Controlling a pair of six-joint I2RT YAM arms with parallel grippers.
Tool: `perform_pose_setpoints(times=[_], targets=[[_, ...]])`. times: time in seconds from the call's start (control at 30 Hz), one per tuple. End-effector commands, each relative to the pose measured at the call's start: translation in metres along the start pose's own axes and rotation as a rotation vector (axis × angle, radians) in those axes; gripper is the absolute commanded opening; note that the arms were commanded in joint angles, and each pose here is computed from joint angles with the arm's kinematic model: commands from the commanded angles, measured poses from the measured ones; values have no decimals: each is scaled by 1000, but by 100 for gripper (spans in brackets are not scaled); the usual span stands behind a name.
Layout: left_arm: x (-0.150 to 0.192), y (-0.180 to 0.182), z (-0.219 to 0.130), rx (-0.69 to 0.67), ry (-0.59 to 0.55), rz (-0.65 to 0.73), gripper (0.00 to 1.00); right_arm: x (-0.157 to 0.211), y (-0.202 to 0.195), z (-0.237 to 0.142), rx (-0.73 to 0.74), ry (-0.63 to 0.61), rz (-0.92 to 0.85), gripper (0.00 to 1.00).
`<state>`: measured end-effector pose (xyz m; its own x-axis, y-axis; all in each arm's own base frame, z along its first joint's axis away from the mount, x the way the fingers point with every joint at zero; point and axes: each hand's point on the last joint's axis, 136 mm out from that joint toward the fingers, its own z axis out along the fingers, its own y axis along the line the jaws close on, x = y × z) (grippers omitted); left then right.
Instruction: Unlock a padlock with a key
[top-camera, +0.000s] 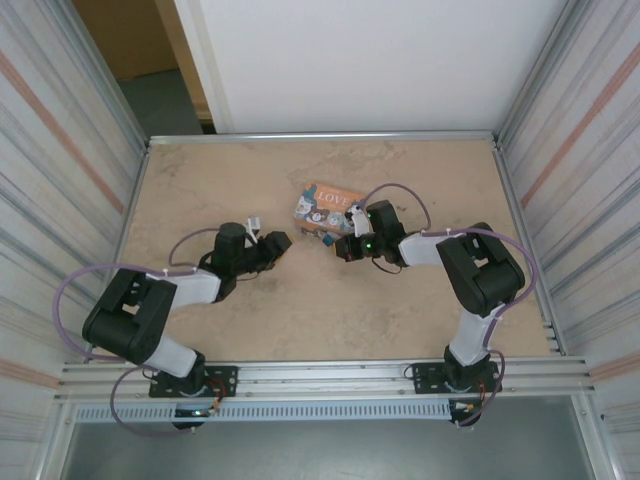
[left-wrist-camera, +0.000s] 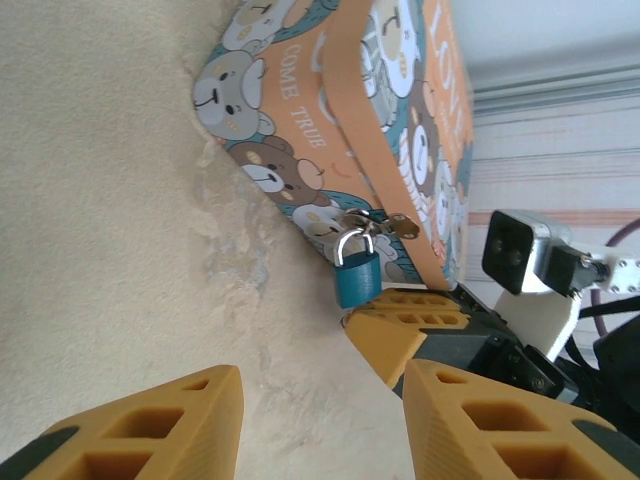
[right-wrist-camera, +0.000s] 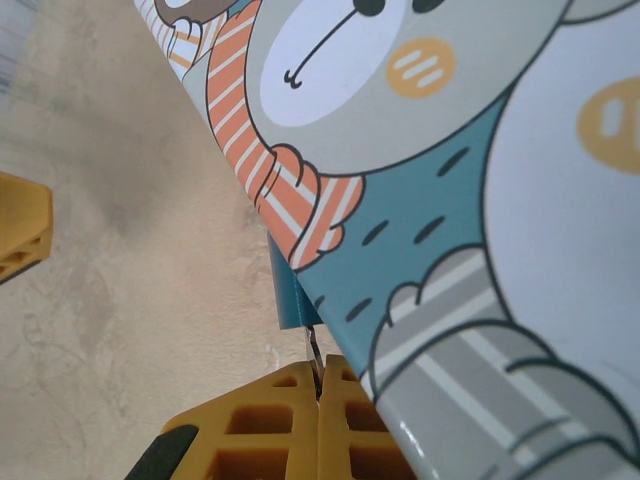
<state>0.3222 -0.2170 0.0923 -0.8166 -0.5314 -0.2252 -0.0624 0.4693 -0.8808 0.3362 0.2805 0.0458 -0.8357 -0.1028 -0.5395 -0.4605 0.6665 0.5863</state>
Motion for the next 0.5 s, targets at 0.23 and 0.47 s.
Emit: perform_pose_setpoints(times=[0.23,0.47], targets=[[4,-16,16,94,35,-15,45,-18,24,-13,-77,0,120,0],[13,-22,35,136,72,-30,46,-17,28,-17,-79,20,182,0]])
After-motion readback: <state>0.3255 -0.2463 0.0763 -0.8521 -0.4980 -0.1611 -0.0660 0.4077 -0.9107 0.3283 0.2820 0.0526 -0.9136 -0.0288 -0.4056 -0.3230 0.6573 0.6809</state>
